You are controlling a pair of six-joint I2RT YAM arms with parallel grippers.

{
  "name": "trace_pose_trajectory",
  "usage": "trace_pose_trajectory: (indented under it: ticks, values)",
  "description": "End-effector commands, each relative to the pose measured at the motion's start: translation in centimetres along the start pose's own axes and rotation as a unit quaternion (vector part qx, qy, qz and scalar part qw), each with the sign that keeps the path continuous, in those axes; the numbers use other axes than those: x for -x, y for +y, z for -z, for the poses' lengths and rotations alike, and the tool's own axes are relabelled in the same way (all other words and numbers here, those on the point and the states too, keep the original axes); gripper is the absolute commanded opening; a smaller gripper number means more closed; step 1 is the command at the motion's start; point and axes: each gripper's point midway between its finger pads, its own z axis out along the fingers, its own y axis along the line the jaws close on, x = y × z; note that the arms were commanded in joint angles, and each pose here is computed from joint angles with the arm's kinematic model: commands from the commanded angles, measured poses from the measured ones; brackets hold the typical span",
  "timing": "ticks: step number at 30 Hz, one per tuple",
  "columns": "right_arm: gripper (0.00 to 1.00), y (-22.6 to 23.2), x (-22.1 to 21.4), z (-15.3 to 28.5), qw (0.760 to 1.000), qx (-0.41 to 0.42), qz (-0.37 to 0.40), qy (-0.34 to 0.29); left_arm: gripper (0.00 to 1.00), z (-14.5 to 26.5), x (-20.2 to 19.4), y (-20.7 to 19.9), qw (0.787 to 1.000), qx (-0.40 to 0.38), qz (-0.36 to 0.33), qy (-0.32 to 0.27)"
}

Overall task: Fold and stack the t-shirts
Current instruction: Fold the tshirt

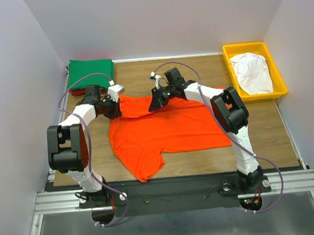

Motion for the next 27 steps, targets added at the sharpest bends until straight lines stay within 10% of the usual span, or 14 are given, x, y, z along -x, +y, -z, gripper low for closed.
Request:
trace_pose_trajectory:
  ticks: [1,8,16,27]
  values:
    - [0.12,3.4,-0.8,0.3,0.998,0.047,0.043,0.007,0.07,1.2,-1.5,-1.0,0.997,-0.021,-0.073,0.013]
    - [0.26,4.9,-4.9,0.5,0.996,0.071,0.037,0.040,0.40,3.3,-3.3,-2.7,0.990,-0.038,-0.137,0.015]
    - [0.39,6.0,-1.9,5.0,0.997,0.037,0.065,-0.002,0.51,3.9,1.8,-4.2,0.986,-0.084,-0.139,-0.046]
    - [0.41,-6.8,1.7,14.0,0.980,-0.187,0.037,-0.063,0.49,-2.1,5.6,-1.1,0.996,-0.058,-0.057,-0.041]
